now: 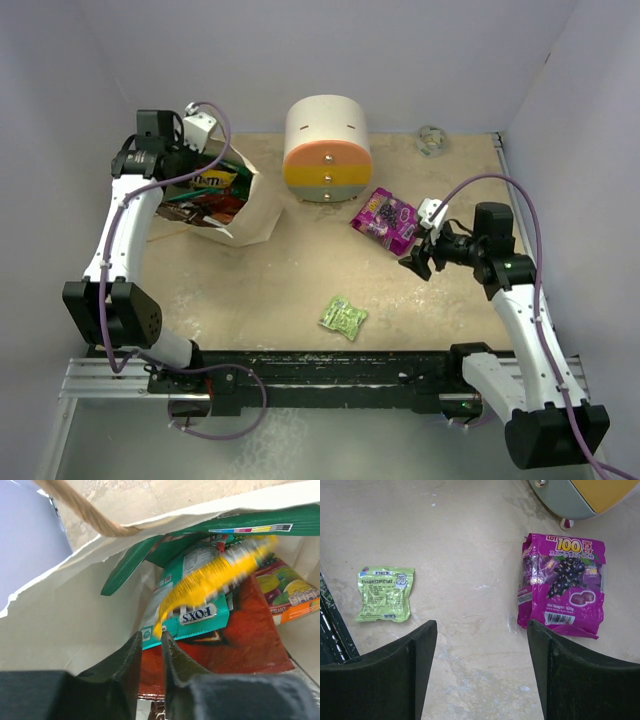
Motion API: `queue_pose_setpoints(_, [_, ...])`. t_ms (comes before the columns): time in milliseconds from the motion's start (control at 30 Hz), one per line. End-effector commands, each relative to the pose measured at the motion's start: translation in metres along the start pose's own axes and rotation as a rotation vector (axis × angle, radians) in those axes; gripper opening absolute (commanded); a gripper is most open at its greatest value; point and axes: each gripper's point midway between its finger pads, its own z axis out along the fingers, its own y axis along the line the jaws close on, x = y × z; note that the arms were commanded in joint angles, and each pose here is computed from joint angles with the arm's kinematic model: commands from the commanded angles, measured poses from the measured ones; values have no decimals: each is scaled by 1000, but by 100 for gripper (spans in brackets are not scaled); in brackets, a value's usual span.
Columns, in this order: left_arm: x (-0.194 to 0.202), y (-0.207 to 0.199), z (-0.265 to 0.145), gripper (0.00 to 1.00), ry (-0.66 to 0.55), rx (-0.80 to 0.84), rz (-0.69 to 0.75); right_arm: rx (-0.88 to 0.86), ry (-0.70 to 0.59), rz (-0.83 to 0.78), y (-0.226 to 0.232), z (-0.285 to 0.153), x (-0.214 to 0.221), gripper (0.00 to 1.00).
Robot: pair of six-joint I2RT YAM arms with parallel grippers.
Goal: Place the snacks into the paper bag
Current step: Place the snack in the paper bag, then pick up the snack from the center of the board.
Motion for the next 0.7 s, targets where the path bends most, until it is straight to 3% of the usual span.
queue_pose_setpoints(0, [-10,7,-7,31,-50,-35,-43,21,-19,-32,-8,2,-3,77])
queue_pose_setpoints(200, [-13,7,-26,56,-88,-50,-44,-20,-17,-4,-8,8,-4,80])
queue_pose_setpoints(667, [-18,-2,-88,96,-215,-44,-11,-185,119,-85,21,49,13,79])
